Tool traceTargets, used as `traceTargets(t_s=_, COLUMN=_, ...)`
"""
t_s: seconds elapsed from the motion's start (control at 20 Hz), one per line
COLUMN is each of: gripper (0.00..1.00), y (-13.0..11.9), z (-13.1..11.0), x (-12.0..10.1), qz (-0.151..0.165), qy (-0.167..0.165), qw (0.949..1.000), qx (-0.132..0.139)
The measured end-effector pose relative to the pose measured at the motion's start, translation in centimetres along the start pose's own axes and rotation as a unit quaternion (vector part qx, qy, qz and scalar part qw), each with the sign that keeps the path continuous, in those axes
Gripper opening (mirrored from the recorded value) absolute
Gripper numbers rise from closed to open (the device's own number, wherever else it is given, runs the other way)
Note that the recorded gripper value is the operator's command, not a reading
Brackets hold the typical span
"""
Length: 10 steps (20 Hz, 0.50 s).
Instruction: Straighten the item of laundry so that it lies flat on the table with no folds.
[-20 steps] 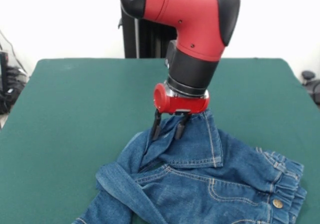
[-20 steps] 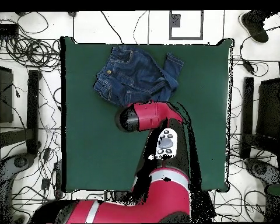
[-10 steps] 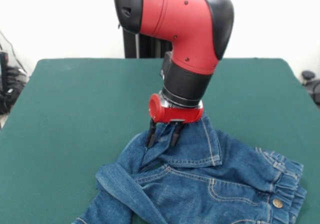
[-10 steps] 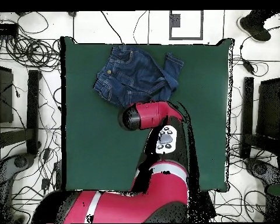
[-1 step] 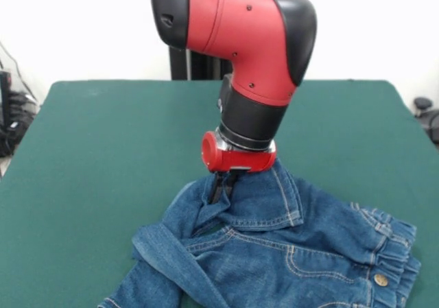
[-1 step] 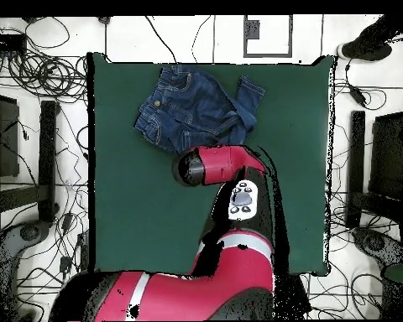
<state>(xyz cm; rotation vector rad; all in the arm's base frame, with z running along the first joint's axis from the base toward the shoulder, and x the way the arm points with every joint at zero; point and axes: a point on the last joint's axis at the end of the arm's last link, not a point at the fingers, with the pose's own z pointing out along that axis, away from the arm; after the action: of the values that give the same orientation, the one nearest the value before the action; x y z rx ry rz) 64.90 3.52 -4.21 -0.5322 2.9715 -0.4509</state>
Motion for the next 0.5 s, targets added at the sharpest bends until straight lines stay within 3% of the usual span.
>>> traceTargets(t_s=0.35, gripper=0.0, y=-0.5, z=-1.1, x=0.1, qz=0.015, qy=0.0, qw=0.9999, qx=-0.004)
traceTargets(t_s=0.5, gripper=0.0, y=-1.1, z=-2.6, x=0.1, qz=0.025, qy=-0.003, qw=0.9997, qx=-0.005)
